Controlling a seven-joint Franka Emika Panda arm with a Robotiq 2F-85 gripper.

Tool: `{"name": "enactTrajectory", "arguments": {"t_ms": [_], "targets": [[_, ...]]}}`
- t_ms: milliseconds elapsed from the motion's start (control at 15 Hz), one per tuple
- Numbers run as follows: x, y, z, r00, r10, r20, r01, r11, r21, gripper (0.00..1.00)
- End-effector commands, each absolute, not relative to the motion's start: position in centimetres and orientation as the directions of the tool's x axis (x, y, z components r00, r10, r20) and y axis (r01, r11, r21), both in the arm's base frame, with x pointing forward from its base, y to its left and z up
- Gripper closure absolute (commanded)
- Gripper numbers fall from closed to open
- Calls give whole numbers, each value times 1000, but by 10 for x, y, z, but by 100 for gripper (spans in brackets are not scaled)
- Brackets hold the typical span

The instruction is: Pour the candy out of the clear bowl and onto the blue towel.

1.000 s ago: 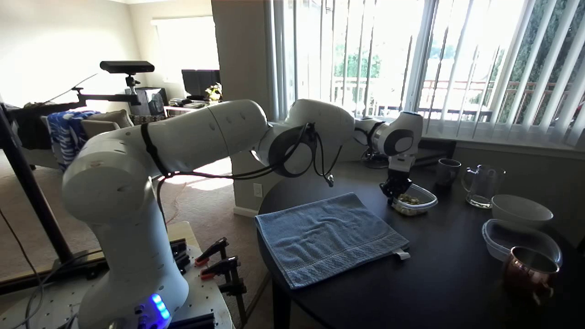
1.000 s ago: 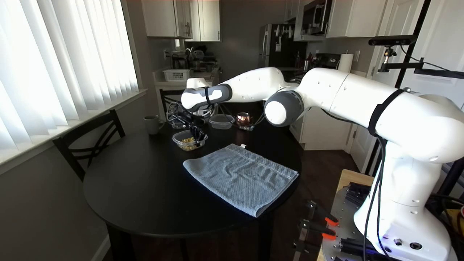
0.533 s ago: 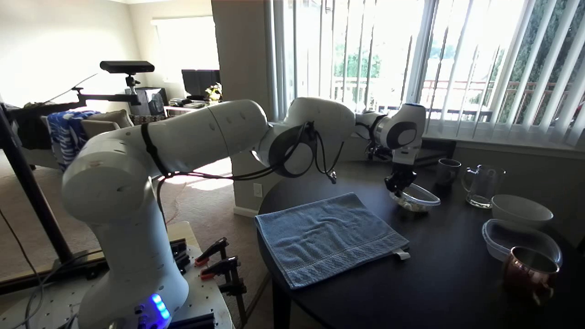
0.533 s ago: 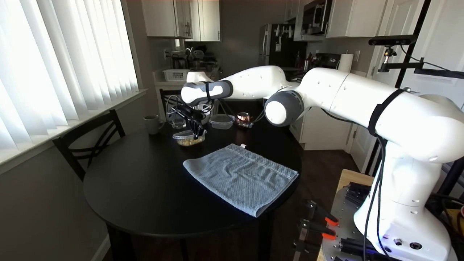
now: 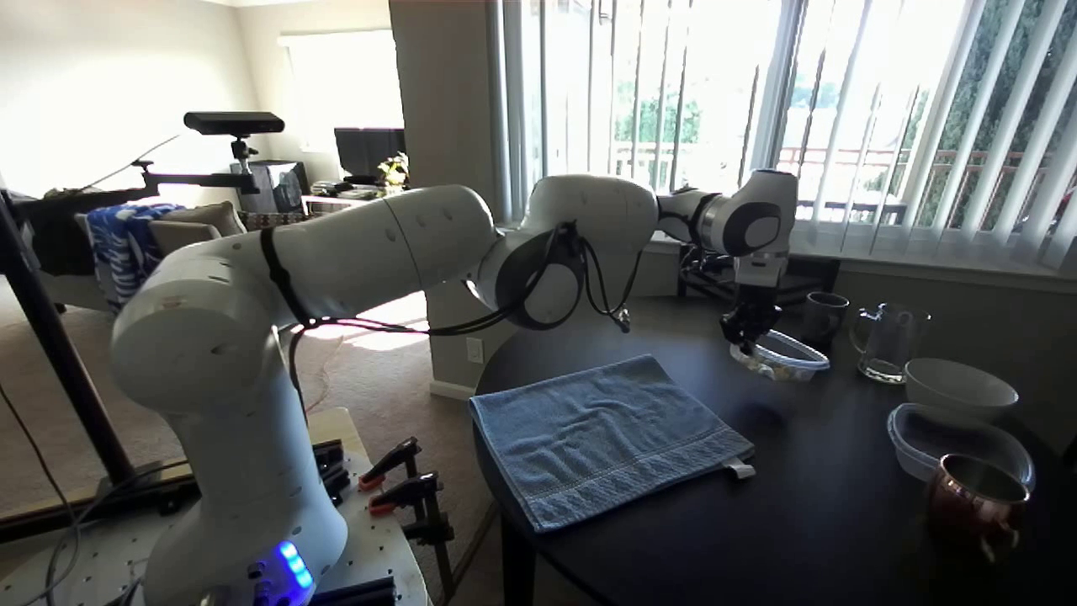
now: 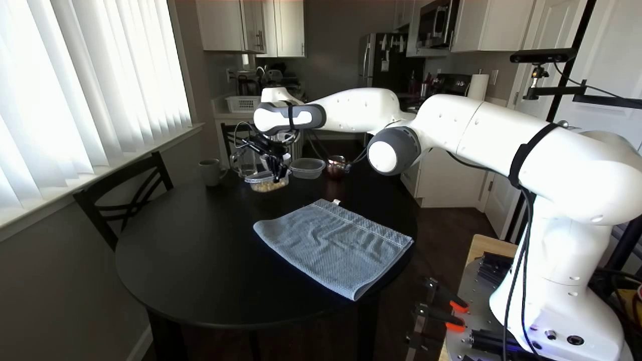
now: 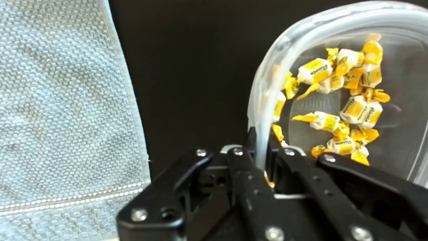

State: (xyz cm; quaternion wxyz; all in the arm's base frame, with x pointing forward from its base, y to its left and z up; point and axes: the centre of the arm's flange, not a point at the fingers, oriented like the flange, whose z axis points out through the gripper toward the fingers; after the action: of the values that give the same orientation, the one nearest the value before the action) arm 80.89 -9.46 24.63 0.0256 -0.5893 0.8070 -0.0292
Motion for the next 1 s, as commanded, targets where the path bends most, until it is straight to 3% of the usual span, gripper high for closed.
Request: {"name": "enactTrajectory", "arguments": {"t_ms": [0, 933], "targets": [[776, -101, 265, -265, -963, 37, -964, 265, -16, 99], [684, -107, 318, -198, -974, 113, -926, 223, 304, 99]]}}
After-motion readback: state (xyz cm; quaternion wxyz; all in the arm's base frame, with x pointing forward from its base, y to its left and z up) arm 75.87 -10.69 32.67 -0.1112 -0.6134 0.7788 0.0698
